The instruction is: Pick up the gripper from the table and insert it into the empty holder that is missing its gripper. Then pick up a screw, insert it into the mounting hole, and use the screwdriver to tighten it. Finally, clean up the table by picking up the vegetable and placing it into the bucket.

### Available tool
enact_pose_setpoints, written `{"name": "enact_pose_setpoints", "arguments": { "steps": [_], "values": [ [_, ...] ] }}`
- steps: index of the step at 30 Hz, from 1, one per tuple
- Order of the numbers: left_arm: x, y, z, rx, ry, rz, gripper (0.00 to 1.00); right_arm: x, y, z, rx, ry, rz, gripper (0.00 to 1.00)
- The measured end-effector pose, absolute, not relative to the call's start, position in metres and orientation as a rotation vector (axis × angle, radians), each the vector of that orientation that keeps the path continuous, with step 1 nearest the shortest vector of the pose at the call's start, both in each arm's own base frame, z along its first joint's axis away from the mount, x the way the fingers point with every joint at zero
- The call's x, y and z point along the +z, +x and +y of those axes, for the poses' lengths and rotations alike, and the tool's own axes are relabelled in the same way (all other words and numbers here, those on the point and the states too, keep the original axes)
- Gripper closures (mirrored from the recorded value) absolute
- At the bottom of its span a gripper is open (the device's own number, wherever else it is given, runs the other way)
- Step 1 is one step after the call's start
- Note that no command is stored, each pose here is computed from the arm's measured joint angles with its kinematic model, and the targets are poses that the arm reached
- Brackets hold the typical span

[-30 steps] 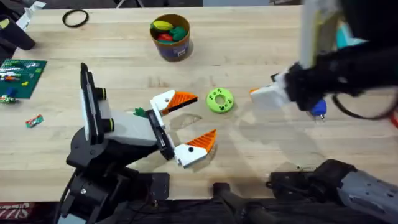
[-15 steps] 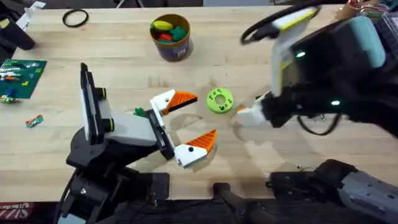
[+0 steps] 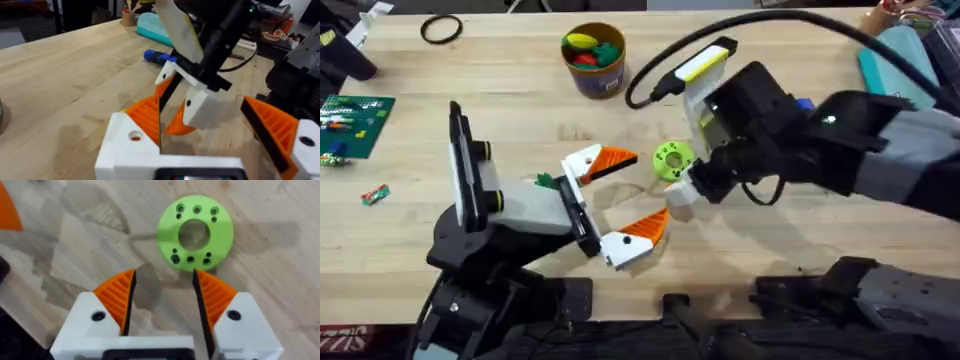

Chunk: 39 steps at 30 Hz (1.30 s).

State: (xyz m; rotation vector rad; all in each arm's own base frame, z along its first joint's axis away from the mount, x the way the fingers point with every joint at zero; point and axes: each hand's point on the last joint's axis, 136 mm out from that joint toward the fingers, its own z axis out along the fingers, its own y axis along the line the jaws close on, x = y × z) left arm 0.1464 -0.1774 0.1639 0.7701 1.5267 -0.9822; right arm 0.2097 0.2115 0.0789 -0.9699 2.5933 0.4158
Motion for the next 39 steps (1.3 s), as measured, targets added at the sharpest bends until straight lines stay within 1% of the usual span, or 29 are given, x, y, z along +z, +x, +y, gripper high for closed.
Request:
{"name": "enact_pose_setpoints", "arguments": {
  "steps": [9,17,19,24,25,31,34,35,36,39],
  "values": [
    [0.164,0.146,-0.177,-0.982,0.77,1.526,0.014,0.079,0.223,0.221,0.417,-0.984,2.528,0.311],
    [0.164,0.146,-0.177,-0.982,0.77,1.527,0.014,0.067,0.228,0.22,0.375,-0.99,2.547,0.32],
    [0.164,0.146,-0.177,-0.982,0.77,1.526,0.014,0.064,0.228,0.22,0.368,-0.998,2.554,0.406],
    [0.164,0.146,-0.177,-0.982,0.77,1.526,0.014,0.061,0.229,0.22,0.36,-1.006,2.56,0.57],
    [0.164,0.146,-0.177,-0.982,0.77,1.526,0.014,0.061,0.229,0.22,0.361,-1.007,2.558,0.588],
    [0.164,0.146,-0.177,-0.982,0.77,1.526,0.014,0.059,0.229,0.22,0.359,-1.008,2.561,0.619],
    [0.164,0.146,-0.177,-0.982,0.77,1.526,0.014,0.054,0.23,0.22,0.349,-1.013,2.572,0.685],
    [0.164,0.146,-0.177,-0.982,0.77,1.526,0.014,0.052,0.232,0.22,0.339,-1.011,2.572,0.731],
    [0.164,0.146,-0.177,-0.982,0.77,1.526,0.014,0.052,0.232,0.219,0.336,-1.01,2.571,0.757],
    [0.164,0.146,-0.177,-0.982,0.77,1.526,0.014,0.052,0.233,0.219,0.33,-1.009,2.569,0.819]
  ]
}}
